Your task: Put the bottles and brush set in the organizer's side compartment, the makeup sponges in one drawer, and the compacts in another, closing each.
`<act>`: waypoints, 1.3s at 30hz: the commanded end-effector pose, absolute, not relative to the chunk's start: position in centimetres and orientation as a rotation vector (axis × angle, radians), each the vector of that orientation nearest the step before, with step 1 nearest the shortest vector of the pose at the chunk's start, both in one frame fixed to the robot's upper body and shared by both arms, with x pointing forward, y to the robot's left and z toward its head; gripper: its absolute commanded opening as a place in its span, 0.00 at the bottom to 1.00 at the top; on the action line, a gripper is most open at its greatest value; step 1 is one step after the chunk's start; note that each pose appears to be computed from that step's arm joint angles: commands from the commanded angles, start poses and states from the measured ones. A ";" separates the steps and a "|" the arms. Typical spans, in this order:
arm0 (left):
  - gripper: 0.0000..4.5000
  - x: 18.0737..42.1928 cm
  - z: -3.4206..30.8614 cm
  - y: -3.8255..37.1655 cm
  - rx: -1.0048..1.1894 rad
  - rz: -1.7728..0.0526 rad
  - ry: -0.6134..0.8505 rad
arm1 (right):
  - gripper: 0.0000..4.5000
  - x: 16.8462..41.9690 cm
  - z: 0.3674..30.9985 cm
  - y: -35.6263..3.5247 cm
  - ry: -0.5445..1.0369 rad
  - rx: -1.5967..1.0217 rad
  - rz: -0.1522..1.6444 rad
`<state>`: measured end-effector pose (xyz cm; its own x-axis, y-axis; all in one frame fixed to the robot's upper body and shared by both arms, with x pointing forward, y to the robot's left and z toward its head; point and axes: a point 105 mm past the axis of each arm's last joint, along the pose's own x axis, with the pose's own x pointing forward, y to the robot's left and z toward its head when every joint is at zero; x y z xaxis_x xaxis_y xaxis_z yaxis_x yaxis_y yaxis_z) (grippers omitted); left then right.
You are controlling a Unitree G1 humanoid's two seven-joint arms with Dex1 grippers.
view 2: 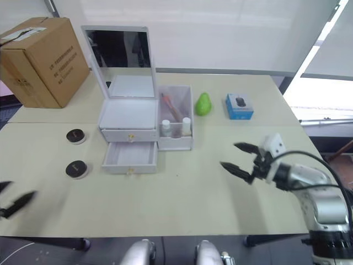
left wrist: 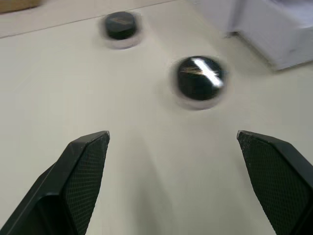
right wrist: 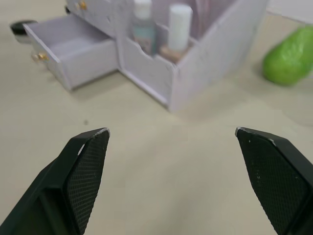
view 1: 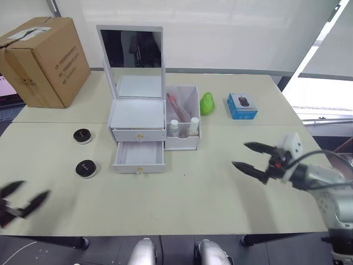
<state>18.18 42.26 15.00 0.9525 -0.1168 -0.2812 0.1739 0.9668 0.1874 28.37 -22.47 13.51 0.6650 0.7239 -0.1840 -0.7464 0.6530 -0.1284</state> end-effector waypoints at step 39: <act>1.00 21.4 11.0 32.9 -0.041 -0.064 0.083 | 1.00 26.8 23.5 -6.9 -0.257 -0.077 1.389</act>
<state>20.48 34.19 10.18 0.9944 -0.0284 -0.1019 0.0224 0.9980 -0.0596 27.46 -7.60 22.75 0.2168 0.9683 0.1242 -0.9548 0.2368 -0.1796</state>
